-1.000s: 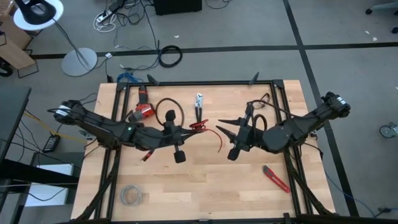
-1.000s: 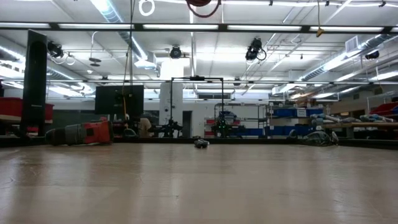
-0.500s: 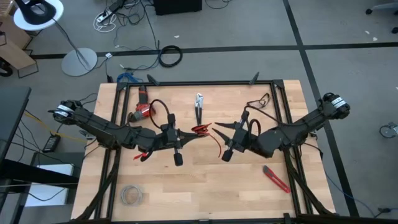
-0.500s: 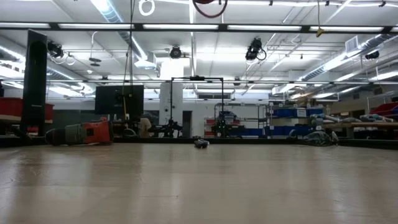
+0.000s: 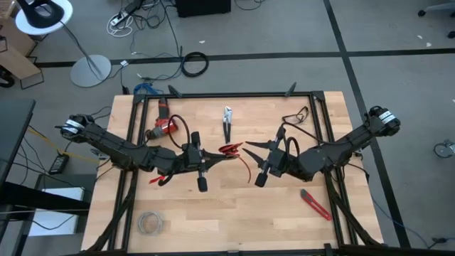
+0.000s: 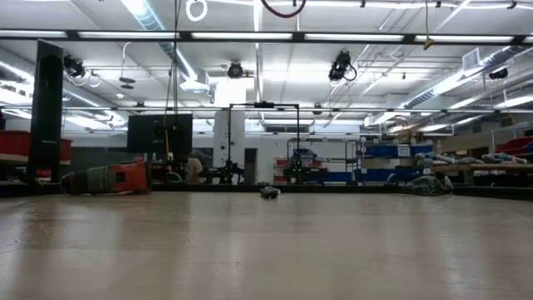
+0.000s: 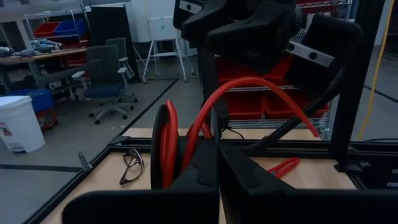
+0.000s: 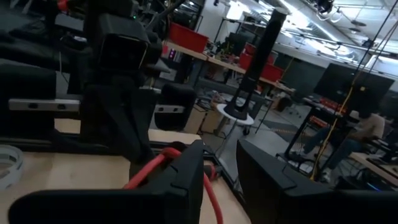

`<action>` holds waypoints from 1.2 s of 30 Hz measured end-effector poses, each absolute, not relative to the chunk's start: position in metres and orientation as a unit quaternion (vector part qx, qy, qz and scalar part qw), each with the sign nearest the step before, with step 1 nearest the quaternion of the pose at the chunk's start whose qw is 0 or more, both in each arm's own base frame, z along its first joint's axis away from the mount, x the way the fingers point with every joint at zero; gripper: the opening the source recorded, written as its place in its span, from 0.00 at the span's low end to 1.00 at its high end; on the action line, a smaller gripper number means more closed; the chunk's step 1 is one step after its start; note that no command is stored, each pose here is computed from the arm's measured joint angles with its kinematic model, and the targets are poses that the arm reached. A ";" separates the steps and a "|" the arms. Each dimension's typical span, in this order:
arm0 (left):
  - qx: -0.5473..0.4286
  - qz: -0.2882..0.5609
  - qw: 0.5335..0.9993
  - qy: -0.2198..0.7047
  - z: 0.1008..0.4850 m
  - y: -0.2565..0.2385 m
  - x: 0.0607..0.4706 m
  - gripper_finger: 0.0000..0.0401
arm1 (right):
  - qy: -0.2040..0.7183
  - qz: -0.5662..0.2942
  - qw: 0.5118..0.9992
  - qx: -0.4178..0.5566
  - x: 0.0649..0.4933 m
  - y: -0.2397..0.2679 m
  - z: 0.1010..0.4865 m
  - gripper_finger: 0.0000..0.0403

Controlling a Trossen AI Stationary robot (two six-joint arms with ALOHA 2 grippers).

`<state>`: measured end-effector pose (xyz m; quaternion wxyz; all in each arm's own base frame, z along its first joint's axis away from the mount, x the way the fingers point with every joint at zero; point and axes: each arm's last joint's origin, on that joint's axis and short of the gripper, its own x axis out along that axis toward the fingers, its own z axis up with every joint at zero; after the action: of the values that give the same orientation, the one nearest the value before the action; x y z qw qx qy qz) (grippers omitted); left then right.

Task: Coil cords
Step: Coil the red wire onto the black spool

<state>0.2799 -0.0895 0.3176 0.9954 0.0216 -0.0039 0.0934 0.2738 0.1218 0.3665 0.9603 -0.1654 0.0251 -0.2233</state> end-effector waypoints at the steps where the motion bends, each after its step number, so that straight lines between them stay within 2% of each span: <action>1: 0.023 0.094 0.995 -0.004 0.318 -0.089 0.280 0.00 | 0.026 -0.223 0.960 -0.167 0.274 0.122 0.366 0.23; 12: 0.031 0.103 0.994 -0.013 0.320 -0.085 0.281 0.00 | 0.038 -0.226 0.952 -0.205 0.275 0.119 0.366 0.23; 20: 0.035 0.107 0.993 -0.026 0.323 -0.084 0.282 0.00 | 0.027 -0.187 0.961 -0.203 0.278 0.118 0.366 0.23; 27: 0.032 0.117 0.992 -0.030 0.324 -0.083 0.282 0.00 | 0.001 -0.112 0.975 -0.192 0.280 0.121 0.368 0.23; 36: 0.032 0.117 0.992 -0.029 0.323 -0.083 0.281 0.00 | -0.003 -0.110 0.975 -0.191 0.282 0.117 0.368 0.23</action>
<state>0.2815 -0.0829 0.3233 0.9922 0.0322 -0.0291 0.1173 0.2817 0.1173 0.3685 0.9755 -0.1906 -0.0035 -0.1099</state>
